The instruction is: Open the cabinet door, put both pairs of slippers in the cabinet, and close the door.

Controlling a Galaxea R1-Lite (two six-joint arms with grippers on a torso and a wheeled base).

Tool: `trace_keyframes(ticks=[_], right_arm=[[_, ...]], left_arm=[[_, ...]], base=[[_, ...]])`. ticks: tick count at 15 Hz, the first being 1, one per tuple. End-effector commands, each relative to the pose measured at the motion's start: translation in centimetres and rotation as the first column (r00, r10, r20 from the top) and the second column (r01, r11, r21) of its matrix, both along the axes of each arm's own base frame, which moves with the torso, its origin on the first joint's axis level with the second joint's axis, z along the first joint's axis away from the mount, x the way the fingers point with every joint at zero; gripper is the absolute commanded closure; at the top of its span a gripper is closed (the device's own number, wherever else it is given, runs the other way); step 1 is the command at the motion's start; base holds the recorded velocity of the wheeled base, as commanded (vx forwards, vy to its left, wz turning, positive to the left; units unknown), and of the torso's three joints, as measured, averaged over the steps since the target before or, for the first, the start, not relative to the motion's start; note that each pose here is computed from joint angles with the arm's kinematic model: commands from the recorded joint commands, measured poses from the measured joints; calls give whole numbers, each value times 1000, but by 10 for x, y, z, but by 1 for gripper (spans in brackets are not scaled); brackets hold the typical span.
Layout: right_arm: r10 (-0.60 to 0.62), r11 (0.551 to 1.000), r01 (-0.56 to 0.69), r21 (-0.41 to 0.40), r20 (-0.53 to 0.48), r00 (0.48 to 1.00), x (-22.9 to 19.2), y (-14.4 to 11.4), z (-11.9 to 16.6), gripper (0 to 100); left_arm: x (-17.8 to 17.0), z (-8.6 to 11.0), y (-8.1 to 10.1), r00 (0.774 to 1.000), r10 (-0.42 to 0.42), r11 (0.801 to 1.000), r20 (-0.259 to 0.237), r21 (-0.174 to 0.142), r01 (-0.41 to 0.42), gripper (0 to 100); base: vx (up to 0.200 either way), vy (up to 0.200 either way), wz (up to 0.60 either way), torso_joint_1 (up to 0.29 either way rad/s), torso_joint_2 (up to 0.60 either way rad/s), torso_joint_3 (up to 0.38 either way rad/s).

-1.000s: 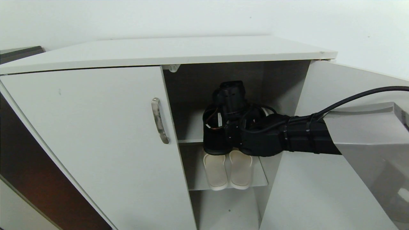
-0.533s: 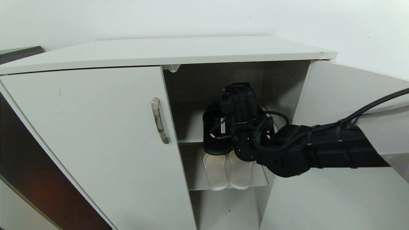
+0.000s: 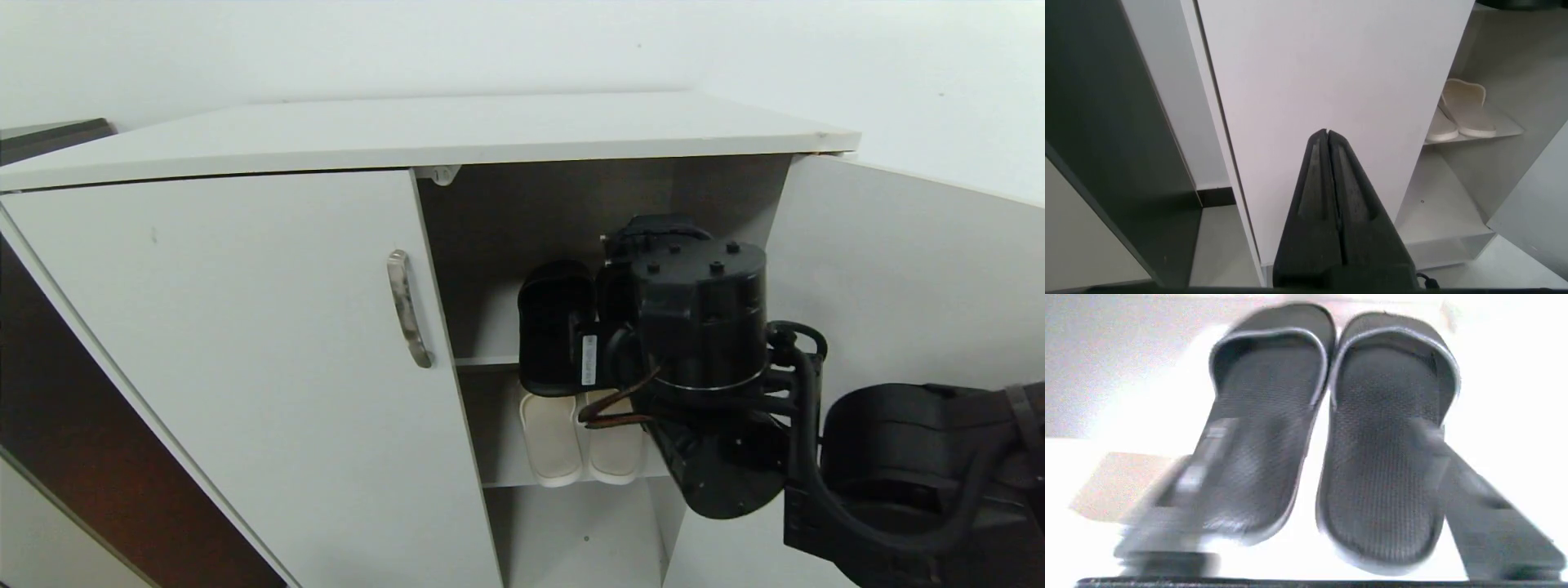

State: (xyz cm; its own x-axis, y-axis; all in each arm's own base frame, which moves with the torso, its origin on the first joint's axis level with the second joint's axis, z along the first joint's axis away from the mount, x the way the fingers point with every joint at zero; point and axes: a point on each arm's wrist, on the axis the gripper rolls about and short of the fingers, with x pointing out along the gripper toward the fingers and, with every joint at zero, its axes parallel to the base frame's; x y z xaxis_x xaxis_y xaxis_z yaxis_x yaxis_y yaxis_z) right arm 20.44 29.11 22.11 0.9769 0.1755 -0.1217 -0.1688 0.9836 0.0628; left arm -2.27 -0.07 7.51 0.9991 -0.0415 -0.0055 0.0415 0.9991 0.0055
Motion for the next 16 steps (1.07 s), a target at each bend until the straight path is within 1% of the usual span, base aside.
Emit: trace_keyframes(ticks=[1,2,3,4,8,16], right_arm=[[35,999,-36,-27,-16,999,-21,-15,-8,100],[52,997,-54,-50,-37,998,-28,-23,-17,100],[67,996,-69,-57,-45,997,-31,-26,-19,100],[87,994,-91,-64,-56,995,-32,-26,-22,100],[89,993,-94,-70,-63,994,-31,-24,-25,100],[88,993,-93,-76,-65,994,-31,-24,-27,100]], left_arm=[[0,0,0,1000,0,1000,-1,0,0,100],[0,0,0,1000,0,1000,-1,0,0,100],[0,0,0,1000,0,1000,-1,0,0,100],[0,0,0,1000,0,1000,-2,0,0,100],[0,0,0,1000,-1,1000,-2,2,1,100],[0,0,0,1000,-1,1000,-2,2,1,100]], base=[[0,0,0,0,0,0],[0,0,0,0,0,0],[0,0,0,0,0,0],[0,0,0,0,0,0],[0,0,0,0,0,0],[-200,0,0,2,2,2]])
